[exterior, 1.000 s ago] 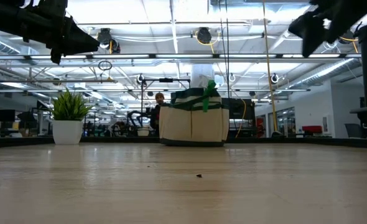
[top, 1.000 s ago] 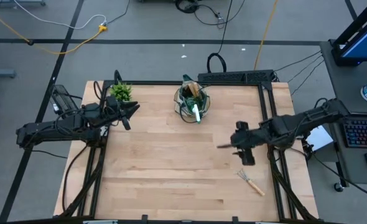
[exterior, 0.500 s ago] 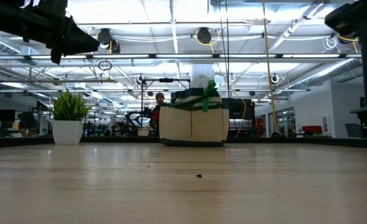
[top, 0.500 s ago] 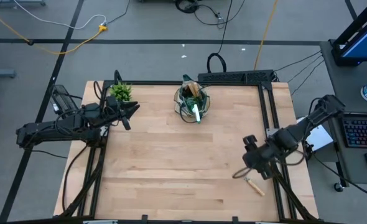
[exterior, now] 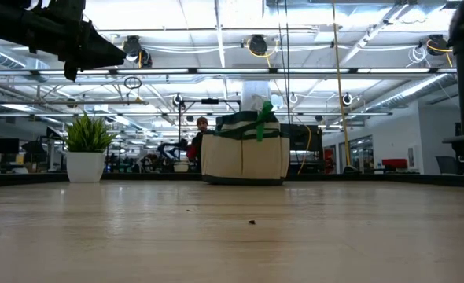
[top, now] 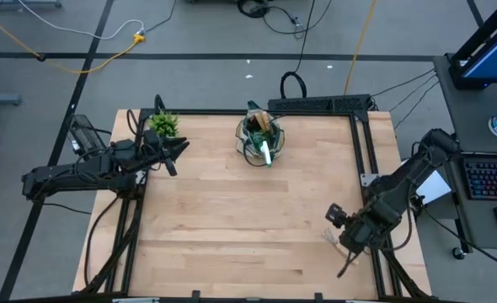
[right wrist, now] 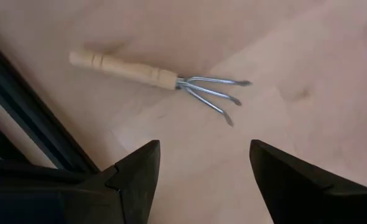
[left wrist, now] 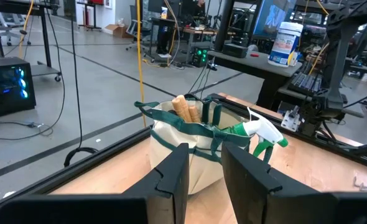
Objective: Pick & Place Garden tools in Gardening bag
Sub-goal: Put the brown hand rake into the gardening bag
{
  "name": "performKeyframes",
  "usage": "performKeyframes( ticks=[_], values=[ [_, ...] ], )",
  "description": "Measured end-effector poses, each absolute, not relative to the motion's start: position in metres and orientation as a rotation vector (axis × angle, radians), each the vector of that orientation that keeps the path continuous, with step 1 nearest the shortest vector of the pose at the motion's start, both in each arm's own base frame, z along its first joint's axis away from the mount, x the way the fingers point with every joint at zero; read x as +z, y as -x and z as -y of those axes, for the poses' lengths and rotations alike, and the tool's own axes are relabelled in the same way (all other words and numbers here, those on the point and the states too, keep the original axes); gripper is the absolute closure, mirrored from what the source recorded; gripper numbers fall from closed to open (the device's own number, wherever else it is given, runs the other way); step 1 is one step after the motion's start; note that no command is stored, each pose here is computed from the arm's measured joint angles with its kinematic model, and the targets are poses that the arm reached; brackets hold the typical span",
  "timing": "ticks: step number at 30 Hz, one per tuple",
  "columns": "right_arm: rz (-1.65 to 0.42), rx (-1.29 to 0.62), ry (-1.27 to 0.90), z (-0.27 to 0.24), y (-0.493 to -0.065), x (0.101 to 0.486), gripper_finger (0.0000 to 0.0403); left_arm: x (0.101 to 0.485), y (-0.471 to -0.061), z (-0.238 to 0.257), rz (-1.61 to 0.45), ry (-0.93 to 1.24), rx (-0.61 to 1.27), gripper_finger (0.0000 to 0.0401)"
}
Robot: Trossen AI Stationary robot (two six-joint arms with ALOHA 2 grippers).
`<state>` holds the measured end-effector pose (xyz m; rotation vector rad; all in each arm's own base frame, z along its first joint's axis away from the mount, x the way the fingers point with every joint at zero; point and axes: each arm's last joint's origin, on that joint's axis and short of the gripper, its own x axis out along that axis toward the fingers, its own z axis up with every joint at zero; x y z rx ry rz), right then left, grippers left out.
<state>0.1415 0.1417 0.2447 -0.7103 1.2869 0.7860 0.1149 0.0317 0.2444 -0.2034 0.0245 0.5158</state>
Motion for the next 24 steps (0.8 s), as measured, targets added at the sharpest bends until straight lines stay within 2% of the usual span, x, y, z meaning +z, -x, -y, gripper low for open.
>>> performKeyframes(
  ticks=[8, 12, 24],
  values=[
    [-1.214, 0.976, 0.944, -0.153, -0.132, 0.209, 0.0161, 0.244, -0.115, -0.032, -0.024, 0.204, 0.514, 0.0302],
    [-1.144, 1.006, 1.043, -0.156, -0.131, 0.202, 0.0161, 0.244, -0.115, -0.032, -0.025, 0.204, 0.514, 0.0302],
    [-0.974, 1.080, 1.090, -0.163, -0.133, 0.189, 0.0161, 0.244, -0.115, -0.032, -0.024, 0.204, 0.513, 0.0302]
  ],
)
